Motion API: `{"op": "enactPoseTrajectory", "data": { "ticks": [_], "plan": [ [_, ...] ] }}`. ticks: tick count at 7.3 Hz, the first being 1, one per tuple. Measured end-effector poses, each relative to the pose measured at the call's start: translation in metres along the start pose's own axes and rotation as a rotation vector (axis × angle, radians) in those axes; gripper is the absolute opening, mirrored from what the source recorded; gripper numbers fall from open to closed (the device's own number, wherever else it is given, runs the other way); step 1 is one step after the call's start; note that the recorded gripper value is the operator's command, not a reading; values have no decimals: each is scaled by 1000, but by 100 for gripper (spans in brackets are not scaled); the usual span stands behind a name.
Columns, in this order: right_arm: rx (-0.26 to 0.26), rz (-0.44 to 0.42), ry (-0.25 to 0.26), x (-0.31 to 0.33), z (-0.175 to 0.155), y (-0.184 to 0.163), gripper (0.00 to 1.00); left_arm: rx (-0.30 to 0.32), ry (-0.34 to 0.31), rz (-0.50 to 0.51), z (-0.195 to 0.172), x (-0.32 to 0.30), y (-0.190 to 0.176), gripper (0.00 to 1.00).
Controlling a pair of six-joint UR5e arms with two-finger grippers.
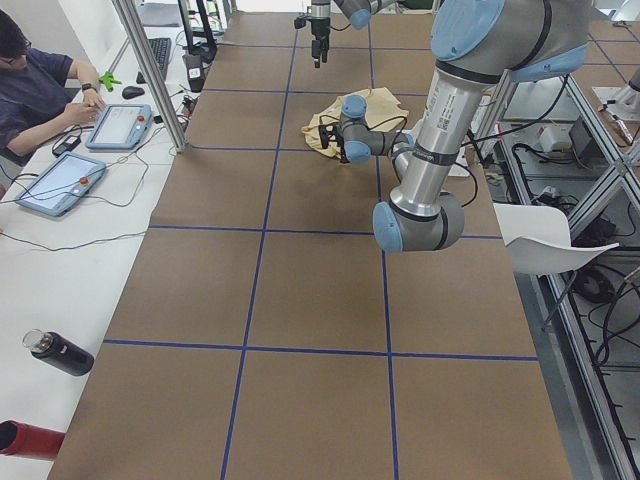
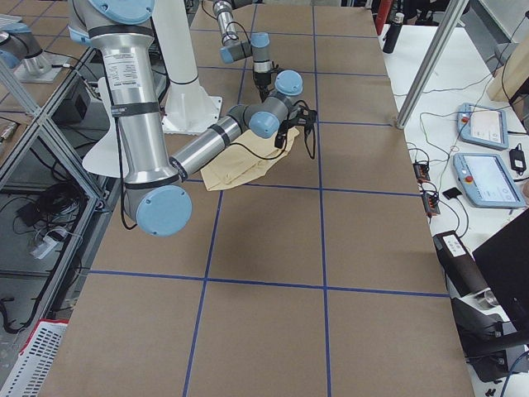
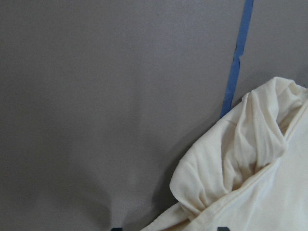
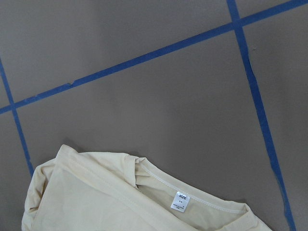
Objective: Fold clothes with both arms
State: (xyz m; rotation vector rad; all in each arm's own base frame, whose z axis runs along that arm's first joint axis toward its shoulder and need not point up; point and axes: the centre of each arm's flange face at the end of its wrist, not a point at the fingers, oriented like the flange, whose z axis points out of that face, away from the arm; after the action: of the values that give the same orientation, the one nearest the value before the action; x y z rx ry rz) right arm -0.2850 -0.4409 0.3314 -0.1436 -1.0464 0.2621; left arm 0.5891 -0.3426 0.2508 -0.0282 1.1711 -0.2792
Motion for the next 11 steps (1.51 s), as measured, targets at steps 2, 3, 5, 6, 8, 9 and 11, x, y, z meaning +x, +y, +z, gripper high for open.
{"op": "enactPoseTrajectory", "data": {
  "ticks": [2, 3, 5, 6, 8, 9, 11],
  "plan": [
    [-1, 0, 0, 0, 0, 0, 100, 0, -1, 0, 1, 0, 0, 64],
    [-1, 0, 0, 0, 0, 0, 100, 0, -1, 0, 1, 0, 0, 64],
    [-1, 1, 0, 0, 0, 0, 100, 0, -1, 1, 1, 0, 0, 64],
    [-1, 1, 1, 1, 0, -1, 100, -1, 1, 2, 1, 2, 0, 61],
    [0, 3, 1, 1, 0, -1, 100, -3, 7, 2, 0, 7, 1, 48],
    [0, 3, 2, 1, 0, -1, 100, -4, 7, 1, 1, 8, 1, 46],
    [1, 4, 2, 1, 0, -2, 100, -4, 6, 2, 1, 7, 1, 46]
  ]
}}
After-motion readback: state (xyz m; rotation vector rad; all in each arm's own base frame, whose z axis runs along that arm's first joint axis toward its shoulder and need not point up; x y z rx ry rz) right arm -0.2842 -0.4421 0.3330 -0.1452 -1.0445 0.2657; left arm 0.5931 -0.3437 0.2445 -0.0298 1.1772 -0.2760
